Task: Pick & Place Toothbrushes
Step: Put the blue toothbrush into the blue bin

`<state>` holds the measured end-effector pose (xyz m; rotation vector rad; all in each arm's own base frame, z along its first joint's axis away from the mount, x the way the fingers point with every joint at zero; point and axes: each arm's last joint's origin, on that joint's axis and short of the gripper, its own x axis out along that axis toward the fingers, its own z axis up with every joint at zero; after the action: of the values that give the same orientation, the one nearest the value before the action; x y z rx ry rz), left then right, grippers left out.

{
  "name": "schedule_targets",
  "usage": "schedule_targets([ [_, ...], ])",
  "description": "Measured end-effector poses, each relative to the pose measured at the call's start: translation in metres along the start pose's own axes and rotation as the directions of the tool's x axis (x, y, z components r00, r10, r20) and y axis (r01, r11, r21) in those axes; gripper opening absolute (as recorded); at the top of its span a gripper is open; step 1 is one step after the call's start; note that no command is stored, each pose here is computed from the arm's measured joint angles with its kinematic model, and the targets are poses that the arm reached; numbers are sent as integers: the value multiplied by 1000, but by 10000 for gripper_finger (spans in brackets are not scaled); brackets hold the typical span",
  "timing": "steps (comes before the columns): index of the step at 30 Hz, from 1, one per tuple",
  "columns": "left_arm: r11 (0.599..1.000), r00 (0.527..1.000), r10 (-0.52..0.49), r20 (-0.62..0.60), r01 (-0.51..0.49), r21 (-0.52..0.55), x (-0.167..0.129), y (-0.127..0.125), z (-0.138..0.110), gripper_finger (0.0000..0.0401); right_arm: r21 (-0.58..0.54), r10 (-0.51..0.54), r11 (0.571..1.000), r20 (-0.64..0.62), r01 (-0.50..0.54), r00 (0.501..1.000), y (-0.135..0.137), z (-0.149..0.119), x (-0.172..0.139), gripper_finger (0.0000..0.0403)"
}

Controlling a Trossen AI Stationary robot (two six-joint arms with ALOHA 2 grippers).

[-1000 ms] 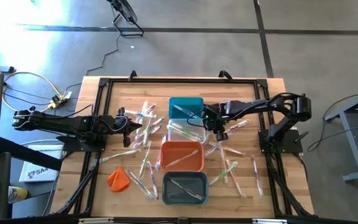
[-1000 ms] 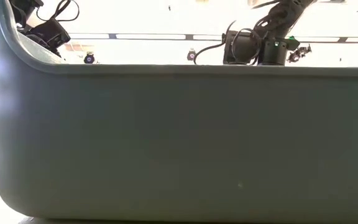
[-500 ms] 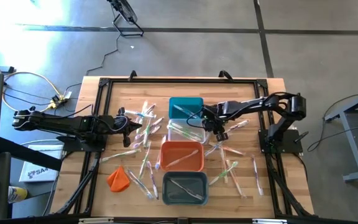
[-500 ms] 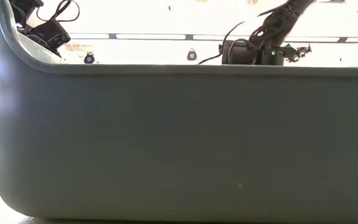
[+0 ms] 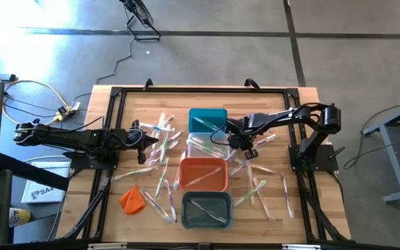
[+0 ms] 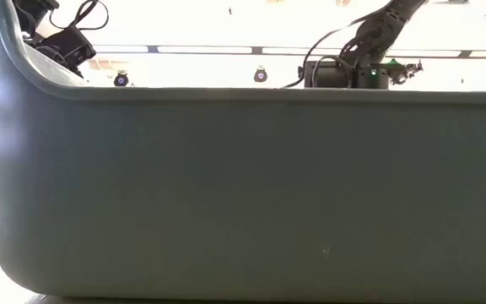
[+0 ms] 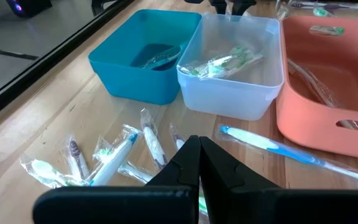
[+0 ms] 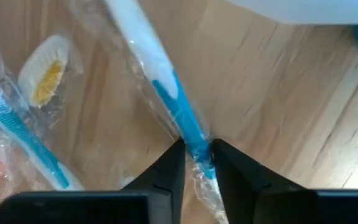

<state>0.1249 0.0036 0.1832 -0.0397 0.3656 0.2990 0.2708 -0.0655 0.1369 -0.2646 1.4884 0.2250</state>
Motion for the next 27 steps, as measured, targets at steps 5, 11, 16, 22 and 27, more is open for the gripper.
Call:
schedule_targets([
  [5,1000,1000,-1,0,1,0,0,0,0,0,0,10,1000,-26,-10,1000,1,-2,0,35],
  [11,1000,1000,-1,0,1,0,0,0,0,0,1,19,1000,-73,-19,997,3,-6,0,26],
  [16,1000,1000,-1,0,1,0,0,0,0,0,7,-5,1000,-105,6,994,3,-8,0,24],
  [22,1000,1000,-1,0,1,-11,0,0,0,0,1,-40,999,-152,41,988,3,-11,-1,23],
  [27,1000,1000,-1,-2,1,-25,0,0,0,0,-3,-65,998,-173,66,983,4,-14,-6,16],
])
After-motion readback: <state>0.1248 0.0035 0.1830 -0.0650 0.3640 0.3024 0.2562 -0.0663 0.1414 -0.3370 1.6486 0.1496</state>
